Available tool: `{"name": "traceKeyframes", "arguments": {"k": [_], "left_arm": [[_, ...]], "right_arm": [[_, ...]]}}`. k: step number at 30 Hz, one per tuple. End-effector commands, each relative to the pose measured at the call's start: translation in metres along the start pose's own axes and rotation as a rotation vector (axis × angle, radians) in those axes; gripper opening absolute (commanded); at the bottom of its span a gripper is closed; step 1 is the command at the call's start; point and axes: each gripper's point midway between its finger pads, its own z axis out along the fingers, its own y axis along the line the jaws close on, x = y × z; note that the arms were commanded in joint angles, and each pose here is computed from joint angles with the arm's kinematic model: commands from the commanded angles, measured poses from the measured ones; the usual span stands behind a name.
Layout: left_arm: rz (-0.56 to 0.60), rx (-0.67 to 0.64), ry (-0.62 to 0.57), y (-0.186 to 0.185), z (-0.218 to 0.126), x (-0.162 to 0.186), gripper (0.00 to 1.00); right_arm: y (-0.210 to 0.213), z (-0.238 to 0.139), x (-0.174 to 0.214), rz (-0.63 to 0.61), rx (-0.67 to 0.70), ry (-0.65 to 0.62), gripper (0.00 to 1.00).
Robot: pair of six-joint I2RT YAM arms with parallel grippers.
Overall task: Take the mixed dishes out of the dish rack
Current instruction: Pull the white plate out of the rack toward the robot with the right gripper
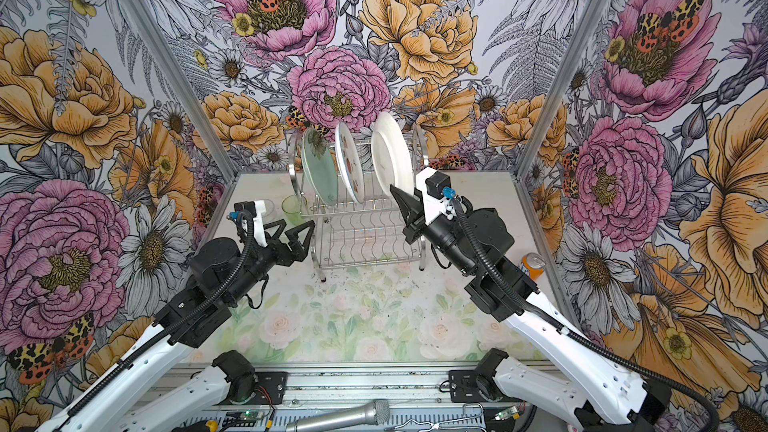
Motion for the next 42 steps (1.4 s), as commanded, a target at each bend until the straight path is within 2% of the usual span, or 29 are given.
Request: {"name": "traceKeyframes", "arguments": {"k": [1,14,20,31,36,42], "left_arm": [[-0.028,-0.008,-0.019,0.003,-0.007,-0.006,0.99],[-0.041,-0.054,-0.036,0.013,-0.02,-0.01,0.99],[-0.036,-0.082,-0.053,0.018,-0.024,-0.014,0.99],[-0.032,-0.095,-0.044,0.021,-0.022,-0.012,0.99],[-0.035,-0.088,-0.04,0.02,-0.021,-0.011,0.99],[-0.046,-0.093,-0.036,0.022,-0.018,-0.008,0.99]], "right_arm": [[0.016,-0.016,-0.041,0.011,-0.091,-0.145,0.0],[0.041,-0.028,-0.032,0.065,-0.236,-0.128,0.0],[0.044,-0.041,-0.04,0.075,-0.252,-0.152,0.0],[0.05,-0.048,-0.025,0.084,-0.28,-0.111,0.0],[0.044,-0.047,-0.012,0.097,-0.245,-0.072,0.0],[0.05,-0.046,0.001,0.109,-0.28,-0.034,0.0]]}}
